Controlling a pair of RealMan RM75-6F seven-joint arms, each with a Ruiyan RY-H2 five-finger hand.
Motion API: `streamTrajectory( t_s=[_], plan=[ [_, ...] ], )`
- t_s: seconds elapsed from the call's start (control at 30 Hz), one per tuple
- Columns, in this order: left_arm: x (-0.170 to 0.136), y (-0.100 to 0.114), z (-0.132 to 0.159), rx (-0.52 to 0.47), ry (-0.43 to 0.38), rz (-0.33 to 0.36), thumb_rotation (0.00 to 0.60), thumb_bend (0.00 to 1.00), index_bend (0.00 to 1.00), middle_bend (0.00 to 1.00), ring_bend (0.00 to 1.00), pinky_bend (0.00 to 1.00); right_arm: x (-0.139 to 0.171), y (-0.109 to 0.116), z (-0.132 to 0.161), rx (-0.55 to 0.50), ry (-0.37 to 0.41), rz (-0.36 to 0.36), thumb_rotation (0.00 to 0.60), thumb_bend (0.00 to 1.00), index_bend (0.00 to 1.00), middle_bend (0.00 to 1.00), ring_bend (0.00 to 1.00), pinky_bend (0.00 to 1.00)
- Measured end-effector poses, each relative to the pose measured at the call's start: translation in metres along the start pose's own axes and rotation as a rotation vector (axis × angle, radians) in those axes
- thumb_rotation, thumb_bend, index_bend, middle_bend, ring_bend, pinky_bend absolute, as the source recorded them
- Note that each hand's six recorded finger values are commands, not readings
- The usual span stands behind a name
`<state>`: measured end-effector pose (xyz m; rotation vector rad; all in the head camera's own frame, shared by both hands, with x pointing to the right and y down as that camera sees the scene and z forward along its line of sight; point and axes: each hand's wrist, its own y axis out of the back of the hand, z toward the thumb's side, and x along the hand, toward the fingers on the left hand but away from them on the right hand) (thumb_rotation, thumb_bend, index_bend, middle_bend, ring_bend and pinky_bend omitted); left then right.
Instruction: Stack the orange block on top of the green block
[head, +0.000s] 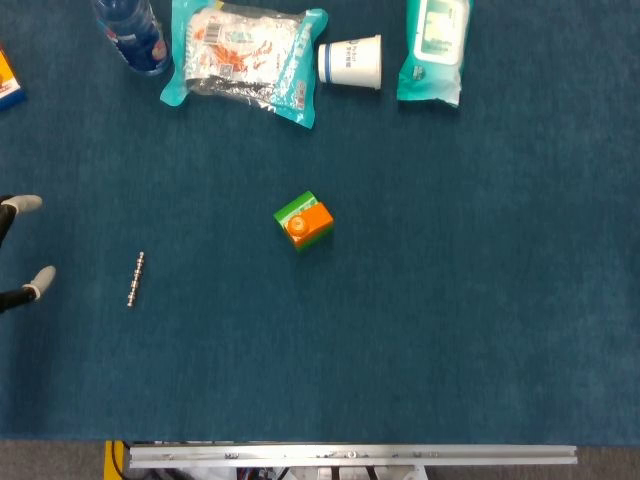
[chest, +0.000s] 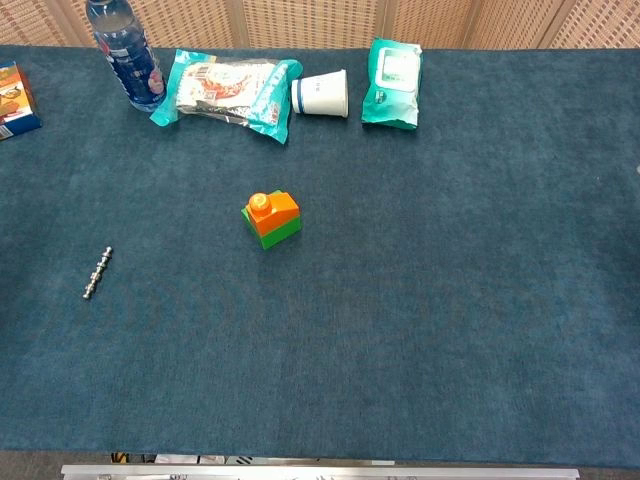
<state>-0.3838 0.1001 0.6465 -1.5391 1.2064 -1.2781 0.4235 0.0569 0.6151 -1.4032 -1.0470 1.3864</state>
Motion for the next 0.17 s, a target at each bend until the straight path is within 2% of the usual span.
streamTrajectory(
  t_s=[0.17],
  plan=[
    [-0.001, 0.002, 0.0, -0.004, 0.005, 0.008, 0.6, 0.16, 0.27, 0.33, 0.28, 0.25, 0.014, 0.002, -0.013, -0.01, -0.021, -0.023, 0.6, 0.25, 0.14, 0.3, 0.14, 0.21]
  ],
)
